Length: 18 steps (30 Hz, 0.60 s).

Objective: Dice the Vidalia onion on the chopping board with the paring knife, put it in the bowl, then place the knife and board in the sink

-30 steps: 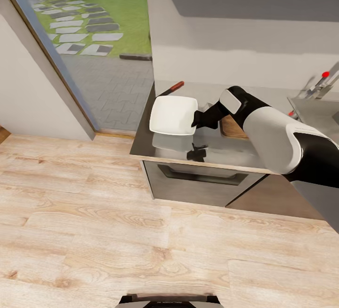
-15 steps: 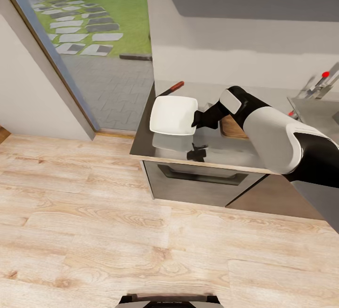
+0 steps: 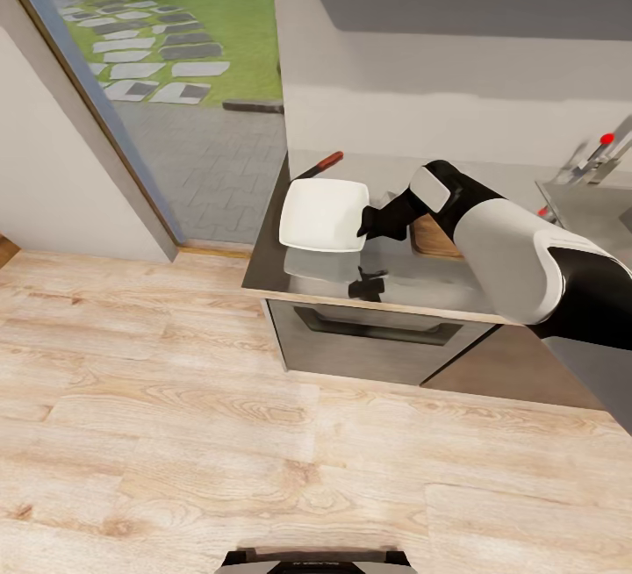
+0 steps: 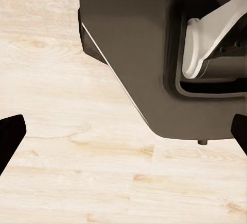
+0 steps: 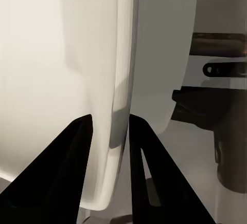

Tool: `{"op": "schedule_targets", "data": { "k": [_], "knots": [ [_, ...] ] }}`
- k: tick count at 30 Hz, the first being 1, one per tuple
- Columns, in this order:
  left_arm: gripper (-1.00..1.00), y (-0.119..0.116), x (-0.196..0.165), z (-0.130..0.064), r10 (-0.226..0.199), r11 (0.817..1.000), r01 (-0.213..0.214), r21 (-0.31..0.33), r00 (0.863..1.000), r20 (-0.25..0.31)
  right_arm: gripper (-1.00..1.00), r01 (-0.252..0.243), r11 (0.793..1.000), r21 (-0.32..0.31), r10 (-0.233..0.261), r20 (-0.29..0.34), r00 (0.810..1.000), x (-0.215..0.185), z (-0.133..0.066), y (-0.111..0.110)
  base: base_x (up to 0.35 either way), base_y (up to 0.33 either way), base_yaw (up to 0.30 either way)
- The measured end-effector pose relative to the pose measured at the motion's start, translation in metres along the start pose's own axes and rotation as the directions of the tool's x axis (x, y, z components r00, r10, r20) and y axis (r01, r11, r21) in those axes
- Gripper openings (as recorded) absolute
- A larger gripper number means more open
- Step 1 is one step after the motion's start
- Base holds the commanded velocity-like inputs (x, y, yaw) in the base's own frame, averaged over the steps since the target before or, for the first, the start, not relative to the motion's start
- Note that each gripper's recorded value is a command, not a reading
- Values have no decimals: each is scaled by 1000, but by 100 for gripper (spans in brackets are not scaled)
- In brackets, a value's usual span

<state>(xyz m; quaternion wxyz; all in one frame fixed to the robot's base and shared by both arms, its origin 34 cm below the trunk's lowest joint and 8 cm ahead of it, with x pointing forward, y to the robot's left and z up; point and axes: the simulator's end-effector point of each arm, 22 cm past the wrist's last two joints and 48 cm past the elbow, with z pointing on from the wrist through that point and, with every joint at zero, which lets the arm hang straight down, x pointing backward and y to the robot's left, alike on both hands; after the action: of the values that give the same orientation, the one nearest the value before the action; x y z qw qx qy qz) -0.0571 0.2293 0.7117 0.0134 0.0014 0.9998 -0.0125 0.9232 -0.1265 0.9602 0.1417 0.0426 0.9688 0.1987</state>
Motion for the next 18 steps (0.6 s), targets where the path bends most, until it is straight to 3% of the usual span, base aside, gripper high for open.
{"op": "schedule_targets", "data": {
  "k": [18],
  "knots": [
    [100, 0, 0, 0, 0, 1000, 0, 0, 1000, 0, -100, 1, 1000, 2, -1, 0, 1000, 0, 0, 0, 0, 0, 0]
  ]
}}
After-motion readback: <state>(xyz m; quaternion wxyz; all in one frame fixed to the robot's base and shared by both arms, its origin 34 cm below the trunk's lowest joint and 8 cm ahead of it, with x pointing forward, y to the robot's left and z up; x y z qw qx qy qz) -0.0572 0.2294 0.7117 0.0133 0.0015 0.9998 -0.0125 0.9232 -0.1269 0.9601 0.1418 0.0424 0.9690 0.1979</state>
